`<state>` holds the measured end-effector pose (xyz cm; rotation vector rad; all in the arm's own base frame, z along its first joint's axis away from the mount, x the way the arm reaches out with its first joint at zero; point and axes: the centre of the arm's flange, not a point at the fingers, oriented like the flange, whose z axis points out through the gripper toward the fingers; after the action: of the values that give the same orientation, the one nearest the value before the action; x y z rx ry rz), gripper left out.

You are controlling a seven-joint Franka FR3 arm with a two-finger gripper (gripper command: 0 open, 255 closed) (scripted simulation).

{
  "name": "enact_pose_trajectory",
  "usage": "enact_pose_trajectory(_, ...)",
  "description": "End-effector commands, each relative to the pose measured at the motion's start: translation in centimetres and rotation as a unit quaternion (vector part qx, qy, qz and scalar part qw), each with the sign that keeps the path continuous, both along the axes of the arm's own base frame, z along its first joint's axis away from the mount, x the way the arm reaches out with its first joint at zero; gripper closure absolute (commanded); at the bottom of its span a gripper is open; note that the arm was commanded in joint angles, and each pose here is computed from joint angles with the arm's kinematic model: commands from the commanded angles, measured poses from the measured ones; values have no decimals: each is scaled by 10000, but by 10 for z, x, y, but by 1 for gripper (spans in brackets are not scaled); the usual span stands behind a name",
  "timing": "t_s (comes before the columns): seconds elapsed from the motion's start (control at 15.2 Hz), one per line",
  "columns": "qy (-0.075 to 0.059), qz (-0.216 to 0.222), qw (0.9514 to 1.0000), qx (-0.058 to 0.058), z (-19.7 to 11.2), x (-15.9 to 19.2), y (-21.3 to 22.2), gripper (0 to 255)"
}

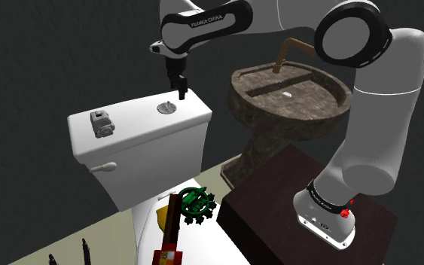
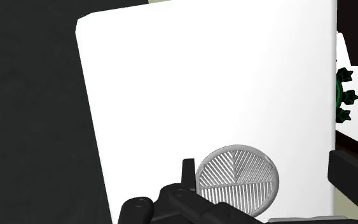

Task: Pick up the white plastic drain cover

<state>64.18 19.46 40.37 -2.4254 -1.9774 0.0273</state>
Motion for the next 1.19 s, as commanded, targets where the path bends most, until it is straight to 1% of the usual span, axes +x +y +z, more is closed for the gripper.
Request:
enact_pose_trajectory(0.0, 43, 383, 9993, 30, -13, 11, 20, 0)
enact_pose_trajectory(0.07, 43, 386, 9992, 30, -13, 11, 20, 0)
enact_pose_trajectory(0.53, 43, 386, 9992, 30, -53, 11, 20, 0)
enact_pose_trajectory(0.66, 43, 386, 9992, 30, -53, 11, 20, 0)
enact_pose_trajectory(0.73, 43, 385, 9992, 30, -52, 11, 20, 255)
enact_pose_trajectory(1.12, 43, 385, 9992, 30, -52, 11, 21, 255)
